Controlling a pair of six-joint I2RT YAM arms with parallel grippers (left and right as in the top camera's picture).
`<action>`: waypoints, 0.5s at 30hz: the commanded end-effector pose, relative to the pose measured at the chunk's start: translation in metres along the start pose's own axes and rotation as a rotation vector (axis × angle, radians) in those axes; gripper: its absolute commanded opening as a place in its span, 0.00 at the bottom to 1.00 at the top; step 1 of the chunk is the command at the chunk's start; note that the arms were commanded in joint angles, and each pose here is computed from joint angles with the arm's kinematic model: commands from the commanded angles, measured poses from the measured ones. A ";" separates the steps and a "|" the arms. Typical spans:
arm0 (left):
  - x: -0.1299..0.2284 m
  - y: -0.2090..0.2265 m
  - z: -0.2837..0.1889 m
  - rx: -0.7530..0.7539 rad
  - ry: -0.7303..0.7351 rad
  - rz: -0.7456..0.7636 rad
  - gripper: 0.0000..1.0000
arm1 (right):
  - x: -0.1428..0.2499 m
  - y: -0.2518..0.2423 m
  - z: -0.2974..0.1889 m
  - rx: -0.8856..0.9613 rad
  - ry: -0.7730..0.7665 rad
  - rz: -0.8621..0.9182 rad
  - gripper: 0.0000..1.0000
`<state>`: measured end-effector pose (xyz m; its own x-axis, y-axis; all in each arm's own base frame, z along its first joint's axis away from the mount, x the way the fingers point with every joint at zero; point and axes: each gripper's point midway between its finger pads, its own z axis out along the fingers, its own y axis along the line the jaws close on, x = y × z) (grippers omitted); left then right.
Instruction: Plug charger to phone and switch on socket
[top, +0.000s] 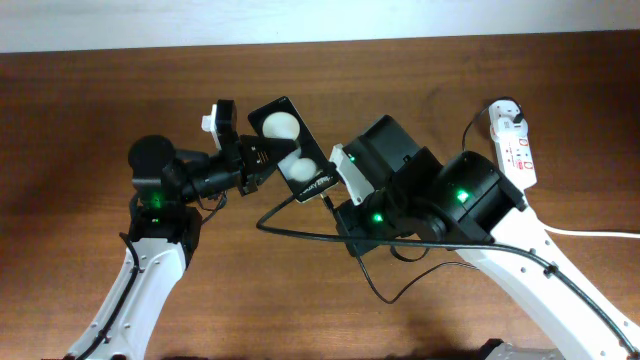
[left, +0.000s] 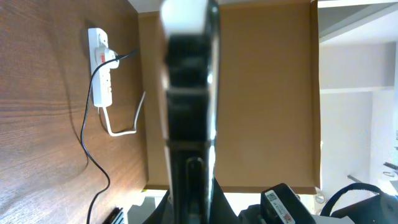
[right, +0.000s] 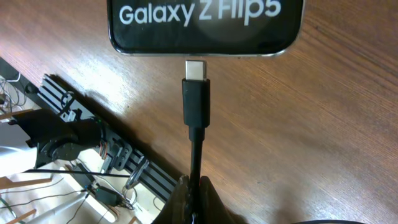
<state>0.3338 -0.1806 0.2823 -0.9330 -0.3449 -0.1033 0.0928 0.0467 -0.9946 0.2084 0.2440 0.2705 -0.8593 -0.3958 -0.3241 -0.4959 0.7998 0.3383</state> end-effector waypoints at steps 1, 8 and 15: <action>-0.001 -0.010 -0.001 0.014 -0.003 0.011 0.00 | 0.001 0.005 0.003 -0.024 0.010 0.003 0.04; -0.001 -0.010 -0.001 0.015 -0.002 -0.041 0.00 | 0.001 0.005 0.003 -0.023 0.012 0.004 0.04; 0.007 -0.011 -0.001 0.018 0.046 -0.036 0.00 | 0.001 0.005 0.003 -0.023 0.011 0.004 0.04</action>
<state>0.3327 -0.1810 0.2827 -0.9395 -0.3409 -0.0349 0.0292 0.0218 -0.9993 0.2077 0.2456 0.2712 -0.8585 -0.3970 -0.3246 -0.4985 0.7944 0.3469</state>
